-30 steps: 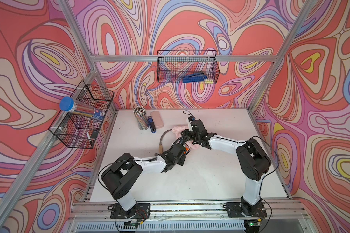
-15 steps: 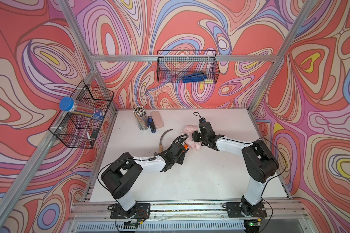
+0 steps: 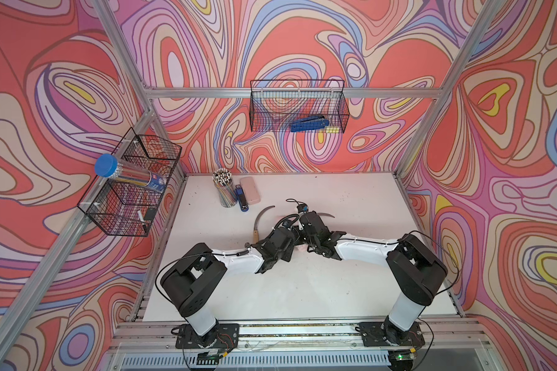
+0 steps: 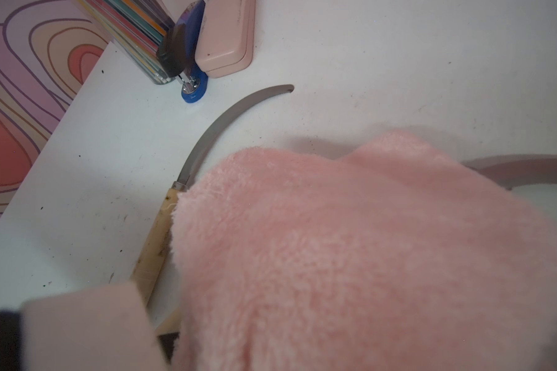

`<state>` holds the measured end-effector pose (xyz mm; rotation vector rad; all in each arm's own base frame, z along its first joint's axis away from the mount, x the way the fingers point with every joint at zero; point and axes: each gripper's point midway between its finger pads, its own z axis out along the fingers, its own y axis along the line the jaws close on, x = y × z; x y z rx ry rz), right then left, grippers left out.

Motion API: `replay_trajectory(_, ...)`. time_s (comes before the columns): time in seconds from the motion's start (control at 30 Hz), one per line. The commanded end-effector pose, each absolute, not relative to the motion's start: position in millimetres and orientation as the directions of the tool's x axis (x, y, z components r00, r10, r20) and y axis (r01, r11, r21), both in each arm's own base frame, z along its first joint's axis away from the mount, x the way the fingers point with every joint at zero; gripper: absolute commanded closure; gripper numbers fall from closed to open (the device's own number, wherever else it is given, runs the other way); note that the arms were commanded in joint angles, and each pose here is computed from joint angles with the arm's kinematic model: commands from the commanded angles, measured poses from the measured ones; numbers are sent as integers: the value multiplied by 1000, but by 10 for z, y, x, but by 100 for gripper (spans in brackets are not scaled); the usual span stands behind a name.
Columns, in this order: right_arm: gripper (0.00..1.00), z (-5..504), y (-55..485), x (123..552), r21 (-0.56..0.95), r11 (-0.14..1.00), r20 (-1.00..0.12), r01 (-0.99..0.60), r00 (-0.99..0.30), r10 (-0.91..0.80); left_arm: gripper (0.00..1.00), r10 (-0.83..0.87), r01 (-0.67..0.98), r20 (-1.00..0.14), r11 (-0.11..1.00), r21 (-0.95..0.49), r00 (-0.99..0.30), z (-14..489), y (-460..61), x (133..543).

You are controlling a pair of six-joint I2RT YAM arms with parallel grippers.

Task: Wipe small sickles with rags
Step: Wipe the small sickle.

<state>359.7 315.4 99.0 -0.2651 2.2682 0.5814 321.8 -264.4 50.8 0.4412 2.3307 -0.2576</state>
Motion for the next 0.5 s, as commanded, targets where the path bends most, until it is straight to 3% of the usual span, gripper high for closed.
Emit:
replay_trajectory(0.0,100,1019,3053,3619,308,898,-744,-314,-667,22,100,209,356,-728,933,-51,-652,622,-2603,3293)
replay_trajectory(0.3,100,856,2542,4033,317,928,-721,-194,-685,103,100,200,362,-728,930,-70,-655,636,-2607,3254)
replay_trajectory(0.47,100,698,2247,4249,231,967,-720,-107,-688,96,100,197,371,-726,925,-85,-659,647,-2629,3233)
